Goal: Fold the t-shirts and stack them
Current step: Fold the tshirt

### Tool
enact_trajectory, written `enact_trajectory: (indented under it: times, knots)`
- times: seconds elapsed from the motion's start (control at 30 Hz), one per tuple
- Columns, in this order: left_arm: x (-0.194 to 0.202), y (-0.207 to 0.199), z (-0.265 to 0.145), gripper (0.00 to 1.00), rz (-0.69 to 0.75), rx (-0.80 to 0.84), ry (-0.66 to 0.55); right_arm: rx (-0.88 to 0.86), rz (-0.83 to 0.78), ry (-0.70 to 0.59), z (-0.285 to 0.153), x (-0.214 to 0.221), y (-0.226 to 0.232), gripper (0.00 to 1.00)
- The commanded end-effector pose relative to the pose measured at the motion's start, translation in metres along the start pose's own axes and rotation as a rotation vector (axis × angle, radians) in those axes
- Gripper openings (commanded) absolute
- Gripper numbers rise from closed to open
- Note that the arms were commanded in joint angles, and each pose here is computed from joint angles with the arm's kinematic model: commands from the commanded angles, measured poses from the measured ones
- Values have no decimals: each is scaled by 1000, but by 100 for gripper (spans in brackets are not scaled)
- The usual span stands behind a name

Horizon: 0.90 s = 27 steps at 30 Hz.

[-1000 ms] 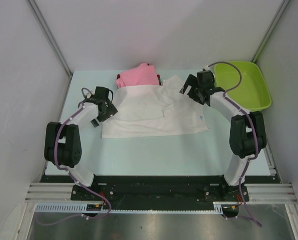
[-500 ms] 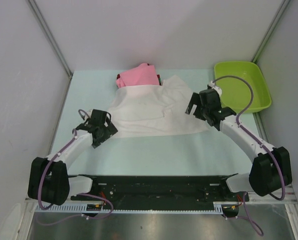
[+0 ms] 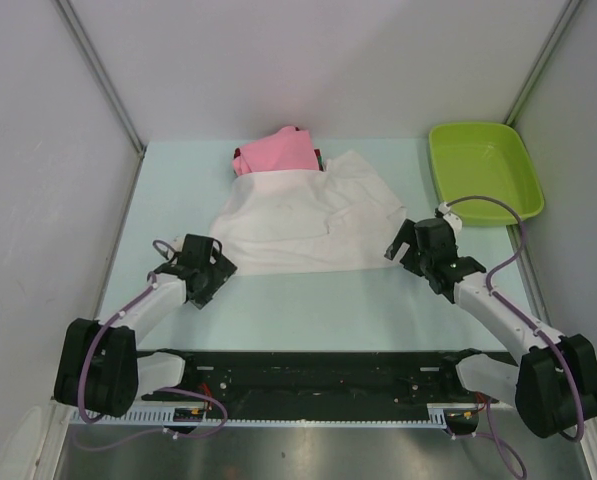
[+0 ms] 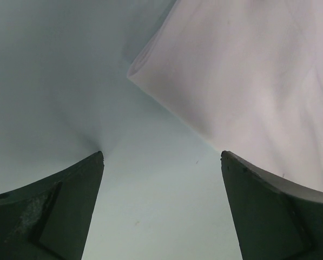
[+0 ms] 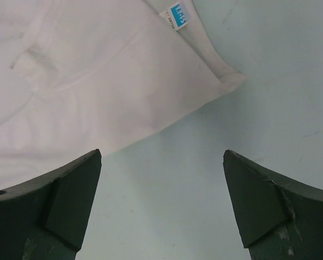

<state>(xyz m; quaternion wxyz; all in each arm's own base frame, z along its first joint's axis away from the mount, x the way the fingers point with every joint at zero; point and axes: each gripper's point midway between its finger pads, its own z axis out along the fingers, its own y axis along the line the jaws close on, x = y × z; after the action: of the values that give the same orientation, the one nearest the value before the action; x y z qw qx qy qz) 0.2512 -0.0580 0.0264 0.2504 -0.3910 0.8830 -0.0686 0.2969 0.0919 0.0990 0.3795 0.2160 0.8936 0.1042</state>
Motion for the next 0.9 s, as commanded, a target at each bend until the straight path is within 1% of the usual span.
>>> enact_trajectory:
  times: [0.0,0.13,0.2,0.23,0.27,0.33,0.37,0.43,0.53,0.6,0.73,0.77,0.83,0.87]
  knots:
    - [7,1,14,94,-143,-6,11,-84,118,-50,2,-4,13,99]
    - [15,8,26,92,-182,-51,47,-104,161,-47,6,4,13,97]
    - [15,10,30,87,-202,-58,43,-111,172,-46,9,8,12,95]
    - [14,10,31,84,-202,-61,43,-114,177,-48,10,8,12,95]
    - [14,9,31,74,-205,-60,45,-118,179,-47,11,9,12,95]
    - [13,9,32,64,-210,-62,51,-118,184,-40,13,12,10,95]
    - [12,9,32,56,-208,-65,50,-119,185,-40,14,12,10,94]
    - [12,10,32,51,-211,-67,54,-116,184,-31,16,14,9,94]
    - [10,11,32,49,-211,-76,52,-112,189,-26,19,14,7,94]
    - [8,13,32,41,-212,-86,47,-113,190,-25,21,14,7,94]
    - [5,14,34,35,-208,-97,46,-108,210,-11,28,17,7,95]
    - [4,13,34,27,-207,-97,47,-102,225,-7,30,18,6,95]
    - [2,14,35,22,-213,-99,45,-101,235,12,33,22,4,94]
    - [1,14,35,17,-214,-100,45,-96,237,17,35,24,3,95]
